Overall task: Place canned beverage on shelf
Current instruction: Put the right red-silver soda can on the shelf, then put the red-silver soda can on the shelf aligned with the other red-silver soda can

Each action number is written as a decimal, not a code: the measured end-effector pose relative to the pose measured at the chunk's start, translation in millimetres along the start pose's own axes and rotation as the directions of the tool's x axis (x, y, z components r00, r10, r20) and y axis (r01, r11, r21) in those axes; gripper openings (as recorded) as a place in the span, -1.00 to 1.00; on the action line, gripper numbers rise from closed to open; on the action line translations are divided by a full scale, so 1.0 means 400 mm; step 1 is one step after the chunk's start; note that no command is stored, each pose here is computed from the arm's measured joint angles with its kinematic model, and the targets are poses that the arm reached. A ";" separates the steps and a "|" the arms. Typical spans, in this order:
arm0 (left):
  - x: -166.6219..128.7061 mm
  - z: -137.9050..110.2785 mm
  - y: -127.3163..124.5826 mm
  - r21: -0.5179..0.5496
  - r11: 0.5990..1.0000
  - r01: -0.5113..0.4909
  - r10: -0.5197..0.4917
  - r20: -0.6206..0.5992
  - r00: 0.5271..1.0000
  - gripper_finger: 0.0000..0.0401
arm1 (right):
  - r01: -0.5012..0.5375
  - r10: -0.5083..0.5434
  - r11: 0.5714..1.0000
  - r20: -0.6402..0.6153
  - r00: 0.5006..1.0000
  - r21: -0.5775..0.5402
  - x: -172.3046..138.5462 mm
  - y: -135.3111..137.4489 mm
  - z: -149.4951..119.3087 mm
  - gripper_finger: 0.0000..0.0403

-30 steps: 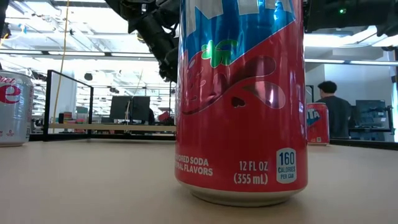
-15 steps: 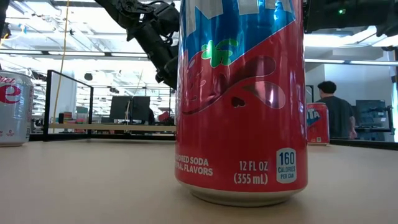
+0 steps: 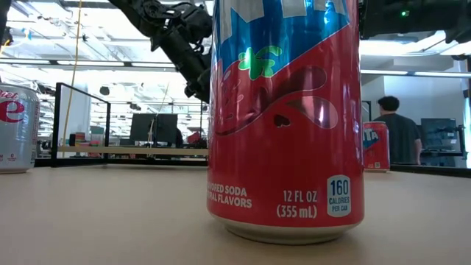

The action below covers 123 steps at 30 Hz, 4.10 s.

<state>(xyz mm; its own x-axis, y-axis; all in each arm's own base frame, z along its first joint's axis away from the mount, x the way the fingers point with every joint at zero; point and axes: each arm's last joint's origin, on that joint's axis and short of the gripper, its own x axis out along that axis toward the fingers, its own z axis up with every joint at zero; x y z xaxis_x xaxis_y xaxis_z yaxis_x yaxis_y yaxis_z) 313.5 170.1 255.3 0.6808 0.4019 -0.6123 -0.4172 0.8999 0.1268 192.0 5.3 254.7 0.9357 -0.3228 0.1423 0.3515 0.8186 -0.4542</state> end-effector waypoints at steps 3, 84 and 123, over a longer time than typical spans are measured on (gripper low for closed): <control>0.000 -0.002 0.013 -0.009 1.000 -0.011 0.011 -0.002 1.000 -1.00 | 0.000 0.000 1.000 0.000 1.000 0.000 0.000 0.000 0.000 -0.86; -0.487 -0.285 -0.254 -0.164 0.986 -0.042 -0.101 -0.771 0.629 0.51 | -0.001 0.001 1.000 0.001 1.000 0.010 0.000 0.000 0.000 -0.86; -0.459 -0.187 -0.249 -0.202 0.977 0.071 -0.185 -0.634 0.751 0.24 | 0.001 -0.001 1.000 0.003 1.000 0.011 0.000 0.000 0.001 -0.86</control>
<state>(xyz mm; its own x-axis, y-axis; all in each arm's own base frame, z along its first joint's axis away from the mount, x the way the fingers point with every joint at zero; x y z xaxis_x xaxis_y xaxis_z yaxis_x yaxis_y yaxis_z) 184.9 -6.1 296.6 0.2066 0.0276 -0.9780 -0.4807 0.8735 -0.0769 192.0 5.4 255.0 0.9356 -0.3218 0.1454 0.3524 0.8234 -0.4448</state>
